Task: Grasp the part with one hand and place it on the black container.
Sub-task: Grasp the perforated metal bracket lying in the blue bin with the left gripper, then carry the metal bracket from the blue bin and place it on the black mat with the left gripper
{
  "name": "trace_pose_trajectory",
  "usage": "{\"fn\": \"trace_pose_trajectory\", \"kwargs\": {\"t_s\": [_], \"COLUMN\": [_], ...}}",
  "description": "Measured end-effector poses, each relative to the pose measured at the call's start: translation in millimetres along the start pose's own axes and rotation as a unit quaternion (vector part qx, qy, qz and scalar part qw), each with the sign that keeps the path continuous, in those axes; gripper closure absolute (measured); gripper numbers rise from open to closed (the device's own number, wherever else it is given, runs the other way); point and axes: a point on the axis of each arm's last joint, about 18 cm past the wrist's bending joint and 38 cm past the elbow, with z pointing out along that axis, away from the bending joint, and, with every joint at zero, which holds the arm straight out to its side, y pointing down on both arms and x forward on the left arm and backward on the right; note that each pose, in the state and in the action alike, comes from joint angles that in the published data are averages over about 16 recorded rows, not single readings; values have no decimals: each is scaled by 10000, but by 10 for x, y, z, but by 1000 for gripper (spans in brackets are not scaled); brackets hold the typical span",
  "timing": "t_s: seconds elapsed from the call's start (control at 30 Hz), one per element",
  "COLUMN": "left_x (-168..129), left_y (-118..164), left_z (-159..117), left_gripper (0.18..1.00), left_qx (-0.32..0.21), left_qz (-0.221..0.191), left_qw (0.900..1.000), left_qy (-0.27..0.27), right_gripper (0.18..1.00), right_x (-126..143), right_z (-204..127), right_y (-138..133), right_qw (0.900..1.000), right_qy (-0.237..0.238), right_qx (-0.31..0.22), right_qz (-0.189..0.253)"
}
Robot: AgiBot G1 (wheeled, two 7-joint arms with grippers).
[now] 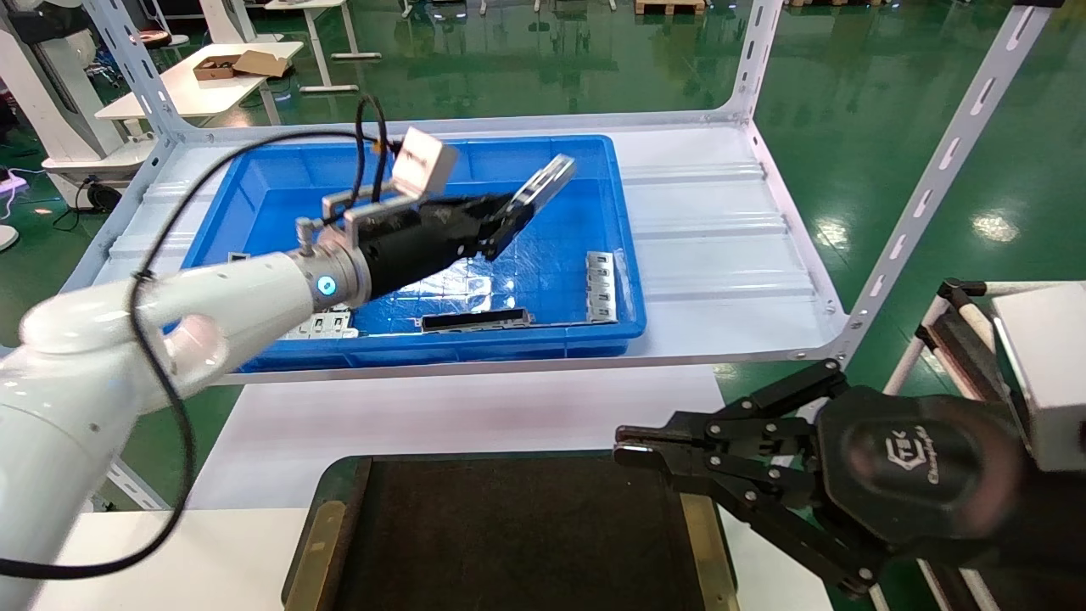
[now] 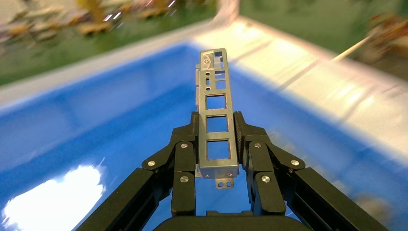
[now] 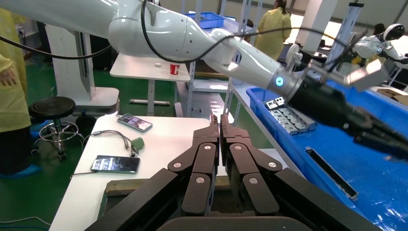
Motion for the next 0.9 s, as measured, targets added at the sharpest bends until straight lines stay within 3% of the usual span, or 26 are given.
{"fn": "trace_pose_trajectory", "kwargs": {"t_s": [0.2,0.43,0.67,0.9], "left_x": [196,537,1006,1507], "left_y": [-171,-79,347,1022], "left_z": [-296,-755,-1163,-1441], "left_gripper": [858,858,859,859], "left_qx": [485,757,640,242], "left_qz": [29,-28,-334,-1084], "left_qw": [9942,9743,9513,9407], "left_qy": [960,2122,2996,3205], "right_gripper": [976,987,988,988], "right_x": [0,0,0,0], "right_z": [0,0,0,0], "right_y": [0,0,0,0], "right_qw": [10000,10000,10000,10000], "right_qy": [0,0,0,0], "right_qx": [0,0,0,0], "right_qz": [0,0,0,0]}}
